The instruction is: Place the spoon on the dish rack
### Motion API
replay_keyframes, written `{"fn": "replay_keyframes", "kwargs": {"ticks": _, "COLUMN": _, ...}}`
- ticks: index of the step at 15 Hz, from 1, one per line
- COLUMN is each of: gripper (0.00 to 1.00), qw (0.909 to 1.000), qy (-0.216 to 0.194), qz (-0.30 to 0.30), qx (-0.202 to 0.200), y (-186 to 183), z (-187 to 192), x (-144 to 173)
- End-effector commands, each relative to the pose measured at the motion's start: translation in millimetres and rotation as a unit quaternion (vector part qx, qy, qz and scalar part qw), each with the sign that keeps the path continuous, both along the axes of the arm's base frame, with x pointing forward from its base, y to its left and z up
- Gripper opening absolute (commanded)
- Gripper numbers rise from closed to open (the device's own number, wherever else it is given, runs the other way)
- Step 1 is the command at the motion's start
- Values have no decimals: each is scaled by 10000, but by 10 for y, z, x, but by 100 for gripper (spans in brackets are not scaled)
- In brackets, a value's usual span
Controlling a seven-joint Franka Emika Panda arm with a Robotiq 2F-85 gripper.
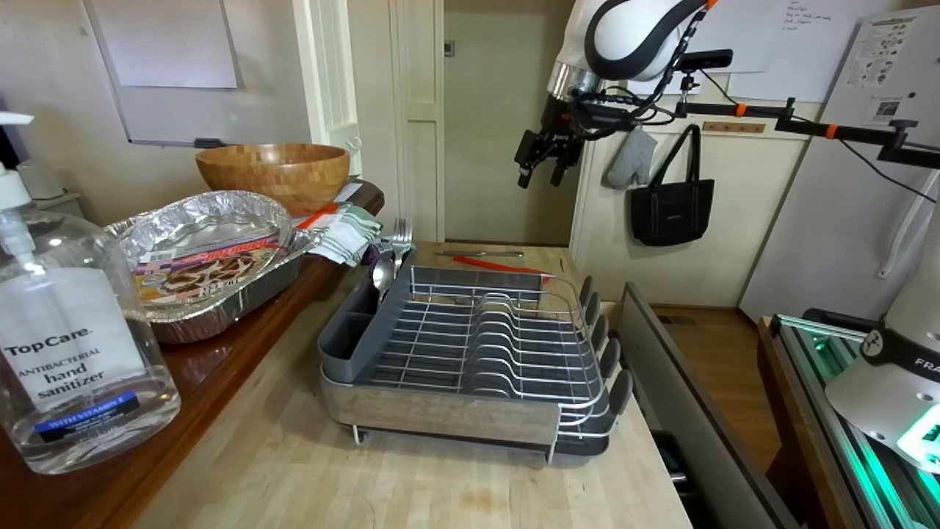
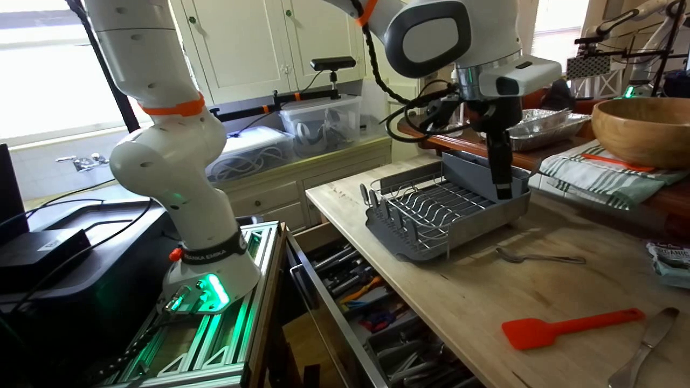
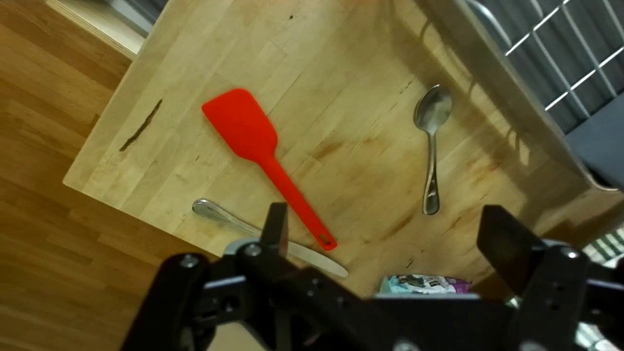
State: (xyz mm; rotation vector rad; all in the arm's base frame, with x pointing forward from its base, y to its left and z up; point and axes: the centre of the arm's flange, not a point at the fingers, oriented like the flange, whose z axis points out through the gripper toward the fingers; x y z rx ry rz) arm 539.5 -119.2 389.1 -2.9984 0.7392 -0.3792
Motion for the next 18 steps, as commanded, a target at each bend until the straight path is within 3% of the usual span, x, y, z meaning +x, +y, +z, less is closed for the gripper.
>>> {"fn": "replay_keyframes", "kwargs": {"ticks": 1, "gripper": 100, "qw": 9998, "qy": 61, "qz": -162, "qx": 116, "y": -227, "z": -171, "x": 424}}
{"fn": "replay_keyframes", "kwargs": {"ticks": 4, "gripper": 100, "qw": 9992, "qy": 302, "qz": -243, "qx": -124, "y": -224, "z": -335, "x": 662}}
{"fn": "replay_keyframes", "kwargs": {"ticks": 13, "gripper": 100, "qw": 9969, "qy": 767, "qz": -90, "qx": -123, "y": -30, "z": -957, "x": 1182}}
{"fn": "replay_keyframes", "kwargs": {"ticks": 14, "gripper": 100, "qw": 9982, "qy": 591, "qz": -5, "qx": -89, "y": -55, "z": -848, "x": 963}}
{"fn": "replay_keyframes", "kwargs": {"ticks": 18, "gripper": 100, "qw": 9982, "qy": 599, "qz": -2, "qx": -98, "y": -51, "z": -878, "x": 996}}
